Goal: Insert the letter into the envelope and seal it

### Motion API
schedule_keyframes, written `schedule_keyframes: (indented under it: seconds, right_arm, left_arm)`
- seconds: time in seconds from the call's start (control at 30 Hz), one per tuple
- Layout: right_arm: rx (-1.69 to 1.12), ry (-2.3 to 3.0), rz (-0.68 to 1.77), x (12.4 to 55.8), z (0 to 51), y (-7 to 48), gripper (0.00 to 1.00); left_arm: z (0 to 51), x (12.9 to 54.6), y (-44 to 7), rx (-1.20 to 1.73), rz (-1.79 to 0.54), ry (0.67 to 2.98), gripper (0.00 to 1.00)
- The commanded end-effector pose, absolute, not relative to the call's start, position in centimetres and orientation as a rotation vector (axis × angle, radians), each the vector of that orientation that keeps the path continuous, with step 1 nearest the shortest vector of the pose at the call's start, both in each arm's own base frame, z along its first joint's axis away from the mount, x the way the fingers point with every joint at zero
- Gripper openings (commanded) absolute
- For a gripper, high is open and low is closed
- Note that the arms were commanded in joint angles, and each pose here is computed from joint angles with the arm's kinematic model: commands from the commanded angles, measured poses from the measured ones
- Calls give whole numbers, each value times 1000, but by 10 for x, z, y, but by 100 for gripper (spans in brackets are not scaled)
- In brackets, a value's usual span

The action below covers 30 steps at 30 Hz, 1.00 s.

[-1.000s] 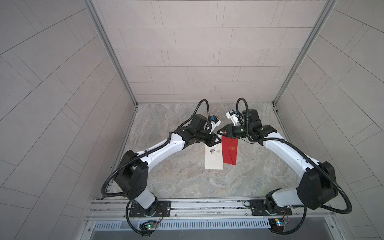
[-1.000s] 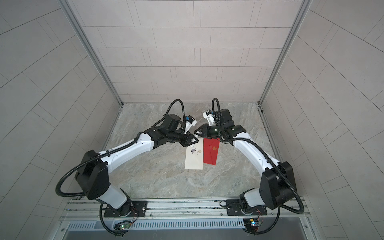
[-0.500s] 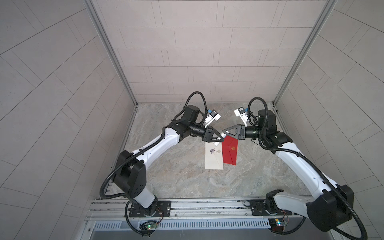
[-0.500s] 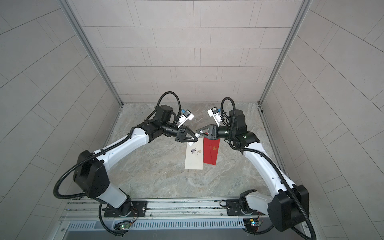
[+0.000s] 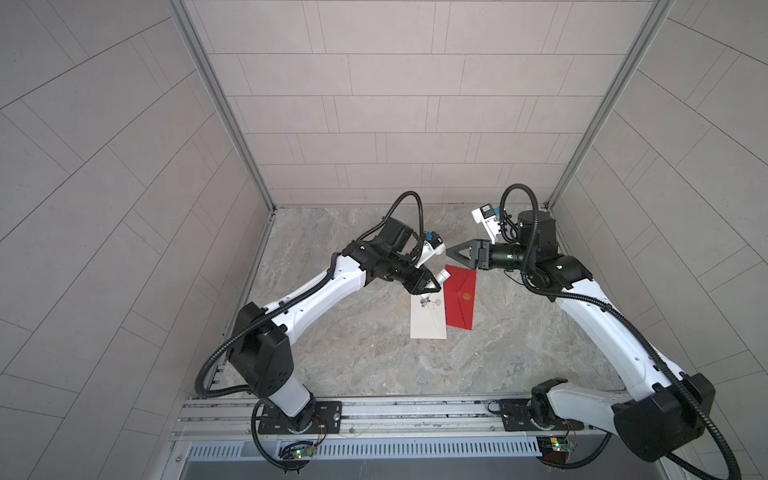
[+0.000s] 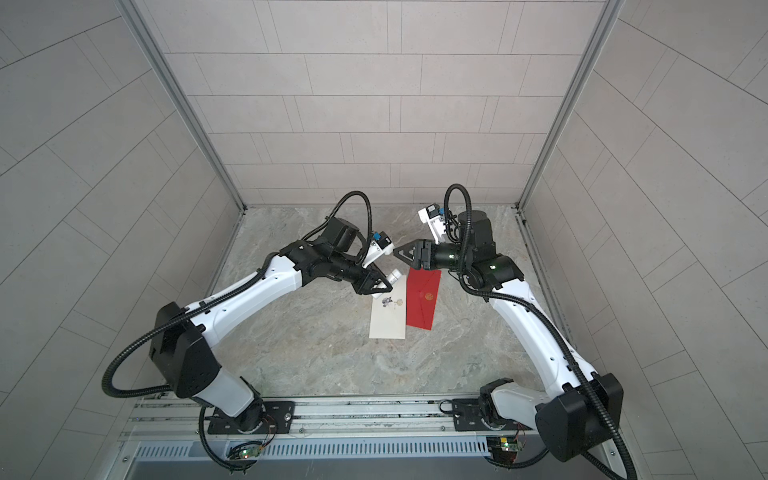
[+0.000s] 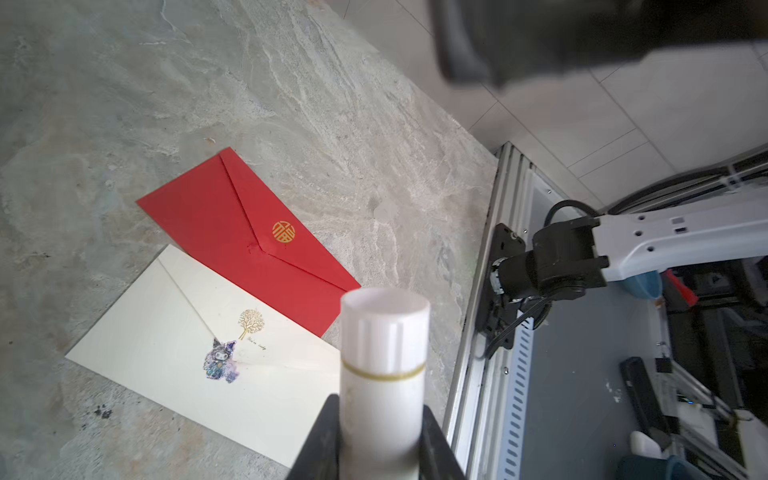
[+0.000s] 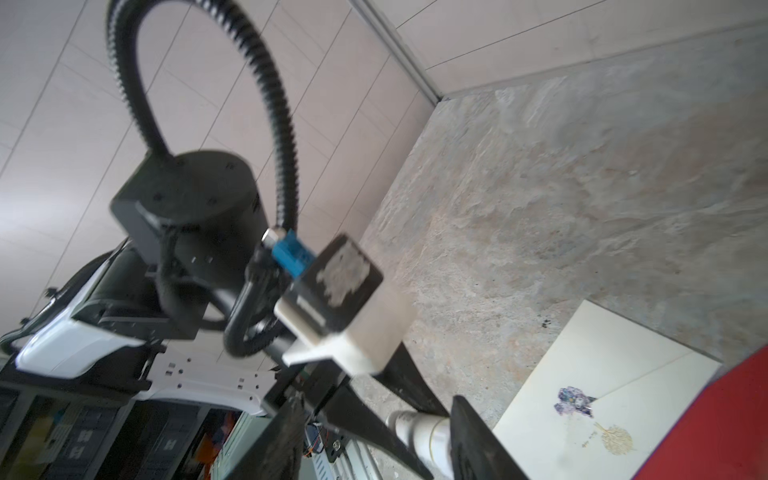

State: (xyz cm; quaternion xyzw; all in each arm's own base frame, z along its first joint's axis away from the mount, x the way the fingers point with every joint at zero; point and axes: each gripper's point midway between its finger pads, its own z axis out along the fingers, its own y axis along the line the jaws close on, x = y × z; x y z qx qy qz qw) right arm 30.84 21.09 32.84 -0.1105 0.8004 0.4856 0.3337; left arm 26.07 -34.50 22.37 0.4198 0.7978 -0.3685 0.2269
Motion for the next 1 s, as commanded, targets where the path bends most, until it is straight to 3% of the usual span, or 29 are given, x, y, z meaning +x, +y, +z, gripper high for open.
schedule_keyframes:
  seconds: [0.0, 0.53, 0.7, 0.83, 0.97]
  right_arm:
    - [-128, 2238, 1133, 330, 293, 199, 56]
    - [-122, 2332, 1311, 316, 247, 225, 45]
    - [-120, 2348, 1349, 315, 242, 231, 33]
    - [-129, 2344, 1372, 314, 242, 235, 15]
    - [-130, 2289, 1455, 314, 250, 235, 4]
  left_arm:
    - [222, 277, -341, 1137, -864, 2153, 0]
    - [229, 287, -346, 1076, -855, 2107, 0]
    - [229, 288, -347, 1071, -863, 2106, 0]
    - [230, 290, -347, 1051, -874, 2114, 0]
    - [247, 298, -344, 955, -1041, 2091, 0]
